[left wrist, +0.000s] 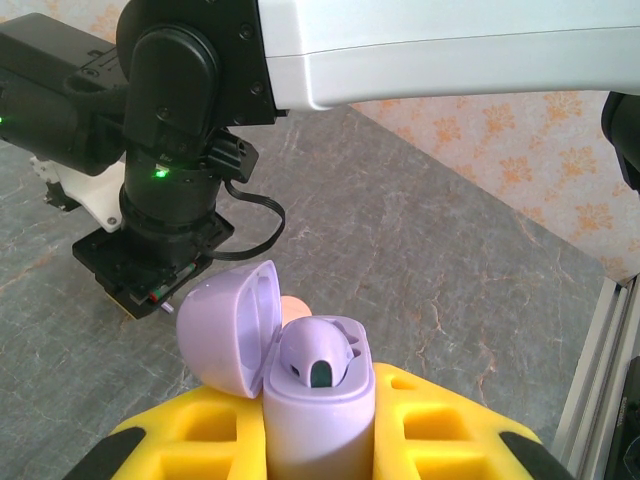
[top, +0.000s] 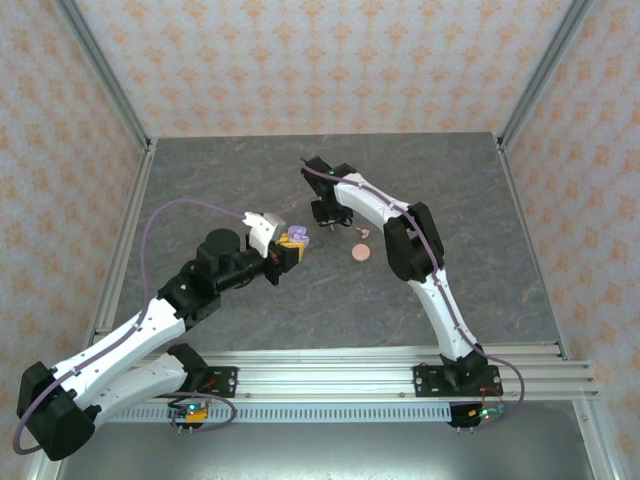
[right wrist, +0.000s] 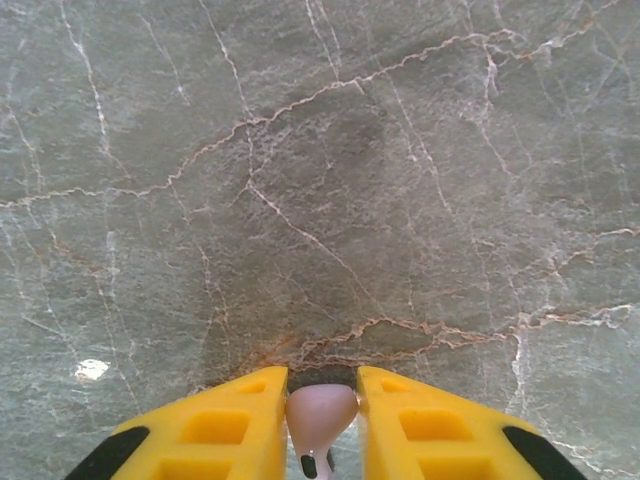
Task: Insert wireless bluetooth earbuds into charging case
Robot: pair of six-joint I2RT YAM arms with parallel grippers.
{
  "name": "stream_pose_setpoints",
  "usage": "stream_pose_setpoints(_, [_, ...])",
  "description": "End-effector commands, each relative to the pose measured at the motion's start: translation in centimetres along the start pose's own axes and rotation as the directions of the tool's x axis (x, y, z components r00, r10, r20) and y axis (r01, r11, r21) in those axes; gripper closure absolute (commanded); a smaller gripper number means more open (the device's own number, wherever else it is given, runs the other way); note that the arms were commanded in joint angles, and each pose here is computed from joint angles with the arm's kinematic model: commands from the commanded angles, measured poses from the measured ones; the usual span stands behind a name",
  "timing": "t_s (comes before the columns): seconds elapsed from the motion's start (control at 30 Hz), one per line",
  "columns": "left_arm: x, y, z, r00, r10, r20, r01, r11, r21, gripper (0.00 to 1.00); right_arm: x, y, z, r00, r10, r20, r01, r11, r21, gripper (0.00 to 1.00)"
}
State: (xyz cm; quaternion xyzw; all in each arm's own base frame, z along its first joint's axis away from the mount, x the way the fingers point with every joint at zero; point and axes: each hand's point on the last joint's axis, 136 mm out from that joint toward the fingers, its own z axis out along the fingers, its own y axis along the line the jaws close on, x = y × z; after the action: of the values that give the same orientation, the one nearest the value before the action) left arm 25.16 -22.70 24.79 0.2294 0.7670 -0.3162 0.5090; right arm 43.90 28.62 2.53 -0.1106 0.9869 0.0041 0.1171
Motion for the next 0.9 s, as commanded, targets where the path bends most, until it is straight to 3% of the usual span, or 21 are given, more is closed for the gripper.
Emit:
stream_pose_setpoints(0.0, [-1.2, -0.4, -0.5, 0.999, 0.0, 0.035, 0.0, 1.0, 0.0, 0.86, 1.4, -2.3, 1.0, 0.998, 0.026, -0.063, -0.023, 0.998, 0.055, 0.74])
stream_pose_setpoints(0.57, [-1.4, -0.4, -0.6, 0.999, 0.003, 0.036, -0.003, 1.0, -0.003, 0.86, 2.0, -1.7, 2.8, 0.991, 0.022, -0.129, -0.021, 1.0, 0.012, 0.72])
stream_pose_setpoints(0.87, [-1.2, -0.3, -0.5, 0.999, 0.003, 0.033, -0.003, 1.0, -0.006, 0.86, 2.2, -1.7, 3.1, 0.991, 0.017, -0.136, -0.016, 1.0, 0.011, 0.79])
